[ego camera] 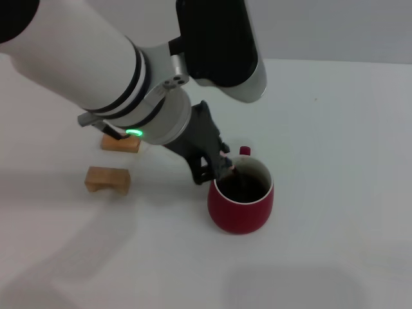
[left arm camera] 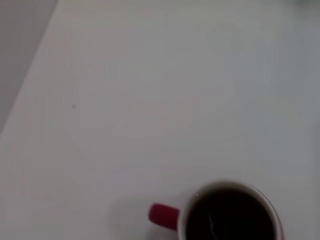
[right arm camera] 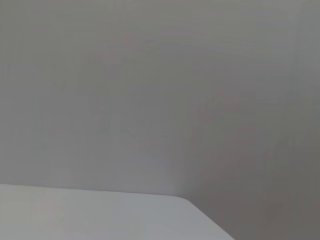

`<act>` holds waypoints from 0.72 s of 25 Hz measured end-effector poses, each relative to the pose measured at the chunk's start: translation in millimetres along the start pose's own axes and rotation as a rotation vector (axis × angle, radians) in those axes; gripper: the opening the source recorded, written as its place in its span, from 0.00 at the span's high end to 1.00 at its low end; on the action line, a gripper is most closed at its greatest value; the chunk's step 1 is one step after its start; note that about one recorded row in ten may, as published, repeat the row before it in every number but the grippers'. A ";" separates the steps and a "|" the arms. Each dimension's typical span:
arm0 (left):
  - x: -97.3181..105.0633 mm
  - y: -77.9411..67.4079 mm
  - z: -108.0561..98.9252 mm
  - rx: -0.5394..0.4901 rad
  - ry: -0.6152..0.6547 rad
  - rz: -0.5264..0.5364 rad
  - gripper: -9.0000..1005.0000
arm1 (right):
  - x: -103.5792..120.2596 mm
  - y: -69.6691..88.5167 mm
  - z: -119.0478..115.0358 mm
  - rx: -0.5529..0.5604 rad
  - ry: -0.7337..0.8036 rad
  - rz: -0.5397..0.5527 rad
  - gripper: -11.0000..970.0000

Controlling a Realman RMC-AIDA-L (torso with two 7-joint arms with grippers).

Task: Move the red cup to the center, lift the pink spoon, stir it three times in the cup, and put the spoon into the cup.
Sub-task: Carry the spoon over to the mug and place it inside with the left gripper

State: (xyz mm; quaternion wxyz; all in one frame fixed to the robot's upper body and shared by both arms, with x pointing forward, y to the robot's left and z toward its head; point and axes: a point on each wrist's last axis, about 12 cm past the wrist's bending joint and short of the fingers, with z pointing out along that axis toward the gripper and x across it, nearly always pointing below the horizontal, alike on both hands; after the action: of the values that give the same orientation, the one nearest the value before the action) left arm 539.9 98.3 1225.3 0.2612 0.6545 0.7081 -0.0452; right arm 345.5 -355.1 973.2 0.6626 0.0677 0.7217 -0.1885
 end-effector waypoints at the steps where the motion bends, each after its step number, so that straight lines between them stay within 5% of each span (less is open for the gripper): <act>1: -1.9 1.5 0.8 -0.008 -0.013 -0.001 0.85 | 0.0 -0.1 -0.1 0.000 0.000 0.000 0.99; 14: -9.3 -3.9 9.7 -0.021 -0.060 -0.011 0.85 | 0.5 -1.5 -3.4 0.007 0.000 0.000 0.99; 18: -15.6 -12.6 7.1 -0.041 -0.106 0.019 0.77 | 0.1 -1.2 -2.6 0.005 -0.002 0.000 0.99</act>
State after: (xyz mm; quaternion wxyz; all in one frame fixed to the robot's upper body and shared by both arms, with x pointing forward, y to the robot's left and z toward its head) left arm 530.2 79.6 1222.4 0.3122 0.6524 0.6877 -0.0626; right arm 342.6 -355.3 973.5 0.6633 0.0694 0.7204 -0.1904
